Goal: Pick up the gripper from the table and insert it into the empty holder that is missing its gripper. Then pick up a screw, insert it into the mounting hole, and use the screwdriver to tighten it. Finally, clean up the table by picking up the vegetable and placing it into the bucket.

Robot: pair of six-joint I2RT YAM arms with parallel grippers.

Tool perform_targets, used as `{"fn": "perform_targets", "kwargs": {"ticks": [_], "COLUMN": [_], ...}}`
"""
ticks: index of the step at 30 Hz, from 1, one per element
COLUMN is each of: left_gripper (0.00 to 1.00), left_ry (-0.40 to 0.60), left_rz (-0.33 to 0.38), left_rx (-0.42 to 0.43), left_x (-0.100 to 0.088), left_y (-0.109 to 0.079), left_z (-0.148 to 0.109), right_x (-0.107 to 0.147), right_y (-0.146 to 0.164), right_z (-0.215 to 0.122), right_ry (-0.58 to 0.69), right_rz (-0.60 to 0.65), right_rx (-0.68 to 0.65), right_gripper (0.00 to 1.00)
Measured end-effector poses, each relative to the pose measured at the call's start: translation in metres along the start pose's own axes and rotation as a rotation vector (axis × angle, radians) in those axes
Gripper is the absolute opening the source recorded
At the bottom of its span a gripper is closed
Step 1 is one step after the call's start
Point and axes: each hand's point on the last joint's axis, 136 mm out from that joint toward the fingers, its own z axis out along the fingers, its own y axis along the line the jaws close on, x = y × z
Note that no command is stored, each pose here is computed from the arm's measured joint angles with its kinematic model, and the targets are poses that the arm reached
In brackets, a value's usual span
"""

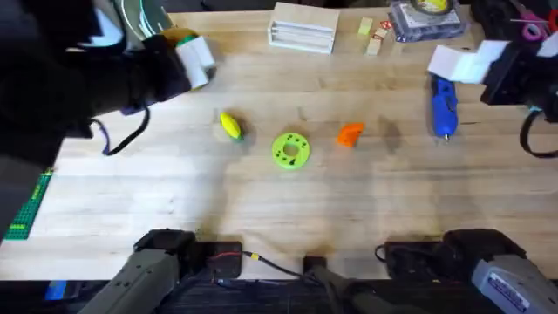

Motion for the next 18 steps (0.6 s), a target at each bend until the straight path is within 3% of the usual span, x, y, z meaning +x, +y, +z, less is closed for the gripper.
{"fn": "perform_targets", "kwargs": {"ticks": [9,18], "left_gripper": [0.993,0.993], "left_ry": [0.254,0.464], "left_rz": [-0.091,-0.127], "left_rx": [0.008,0.053], "left_x": [0.037,0.074], "left_y": [-0.008,-0.018], "left_z": [0.054,0.094], "right_x": [0.010,0.010], "right_y": [0.002,0.002], "right_z": [0.013,0.013], "right_ry": [0.061,0.061], "right_rz": [0.004,0.004], "right_rx": [-0.017,-0.017], "right_gripper": [0.987,0.989]}}
